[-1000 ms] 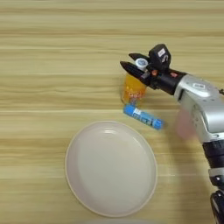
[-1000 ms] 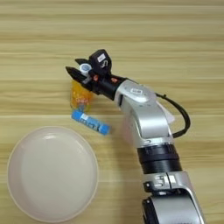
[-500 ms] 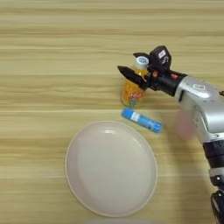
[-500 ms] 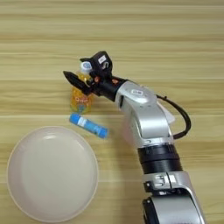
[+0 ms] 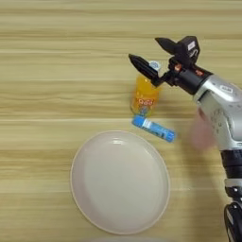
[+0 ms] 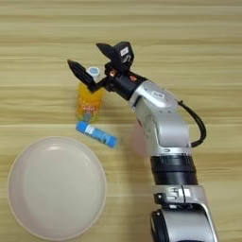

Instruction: Move the objects on the table

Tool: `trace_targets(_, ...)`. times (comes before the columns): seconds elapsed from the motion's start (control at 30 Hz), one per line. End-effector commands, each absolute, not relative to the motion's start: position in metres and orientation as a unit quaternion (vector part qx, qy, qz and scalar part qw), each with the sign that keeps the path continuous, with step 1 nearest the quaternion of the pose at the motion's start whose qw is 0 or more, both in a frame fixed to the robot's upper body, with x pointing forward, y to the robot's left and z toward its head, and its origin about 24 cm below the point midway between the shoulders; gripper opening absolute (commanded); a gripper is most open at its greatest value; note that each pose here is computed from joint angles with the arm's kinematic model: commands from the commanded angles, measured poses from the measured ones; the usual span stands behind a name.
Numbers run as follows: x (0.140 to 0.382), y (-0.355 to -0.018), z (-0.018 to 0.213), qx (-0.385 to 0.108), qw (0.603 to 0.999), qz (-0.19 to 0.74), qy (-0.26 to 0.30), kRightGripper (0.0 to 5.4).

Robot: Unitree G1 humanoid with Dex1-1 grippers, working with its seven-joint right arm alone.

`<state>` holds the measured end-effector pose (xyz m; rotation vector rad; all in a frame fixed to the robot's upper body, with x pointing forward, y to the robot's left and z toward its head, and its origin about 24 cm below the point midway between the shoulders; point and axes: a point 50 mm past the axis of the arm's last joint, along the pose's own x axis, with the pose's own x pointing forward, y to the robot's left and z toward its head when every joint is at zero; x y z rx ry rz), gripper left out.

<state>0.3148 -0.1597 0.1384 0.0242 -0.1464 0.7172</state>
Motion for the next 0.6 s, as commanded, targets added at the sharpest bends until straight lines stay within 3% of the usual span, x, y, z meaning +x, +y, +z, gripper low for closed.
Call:
trace_targets(0.03,0.316,-0.16,0.188,-0.007,0.922,0.345,-0.176,5.38)
trace_targets(0.27,0.298,-0.168,0.211,-0.019,0.922,0.274,-0.273,5.38)
trace_targets(0.6,0.261,-0.173,0.199,-0.043,0.928,0.189,-0.318,5.38)
